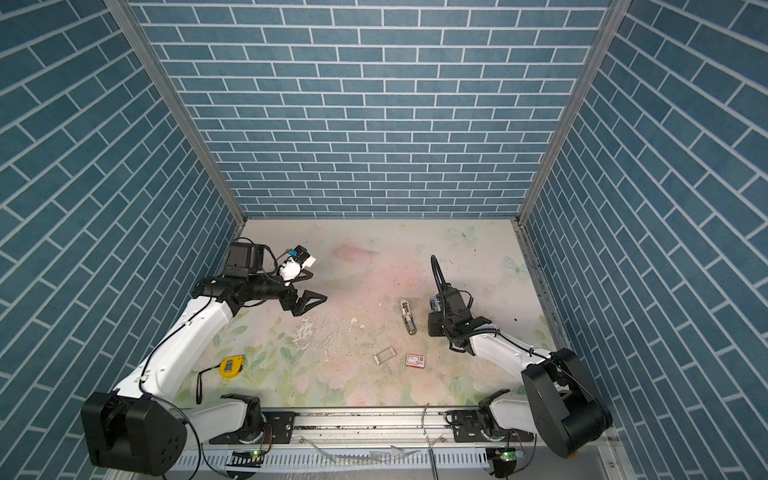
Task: Load the staples into the stapler
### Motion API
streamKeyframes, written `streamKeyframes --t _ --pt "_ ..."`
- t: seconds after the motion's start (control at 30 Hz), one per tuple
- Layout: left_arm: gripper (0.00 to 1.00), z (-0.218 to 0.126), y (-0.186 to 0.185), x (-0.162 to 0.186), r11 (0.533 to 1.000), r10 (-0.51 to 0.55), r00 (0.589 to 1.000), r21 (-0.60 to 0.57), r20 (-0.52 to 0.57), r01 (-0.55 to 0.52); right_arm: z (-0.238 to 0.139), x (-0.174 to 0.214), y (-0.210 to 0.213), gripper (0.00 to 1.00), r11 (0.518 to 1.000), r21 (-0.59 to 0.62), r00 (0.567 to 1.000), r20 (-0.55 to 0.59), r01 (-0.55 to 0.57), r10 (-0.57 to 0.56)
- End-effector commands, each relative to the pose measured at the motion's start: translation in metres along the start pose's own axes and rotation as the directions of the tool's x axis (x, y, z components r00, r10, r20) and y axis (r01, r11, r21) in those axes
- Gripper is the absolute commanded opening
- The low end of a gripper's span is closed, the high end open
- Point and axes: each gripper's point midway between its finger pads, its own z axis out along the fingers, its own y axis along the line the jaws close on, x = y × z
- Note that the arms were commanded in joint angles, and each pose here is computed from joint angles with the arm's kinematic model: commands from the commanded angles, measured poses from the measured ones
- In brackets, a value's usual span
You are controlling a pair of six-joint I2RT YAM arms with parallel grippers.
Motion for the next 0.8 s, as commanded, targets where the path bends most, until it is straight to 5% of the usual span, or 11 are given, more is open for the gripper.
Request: streamKeyframes --t 0.0,0.77 --pt "1.0 0.003 -0.006 0.004 1.0 -0.008 1.0 0.027 0.003 0.008 -0.001 -0.011 0.009 0.11 0.999 -0.034 1.0 0.011 -0.002 0.003" --pt "1.0 0.003 -0.01 0.001 0.999 -0.008 1.0 0.048 0.019 0.007 -0.002 -0.014 0.004 0.11 1.0 -0.001 0.999 0.018 -0.027 0.027"
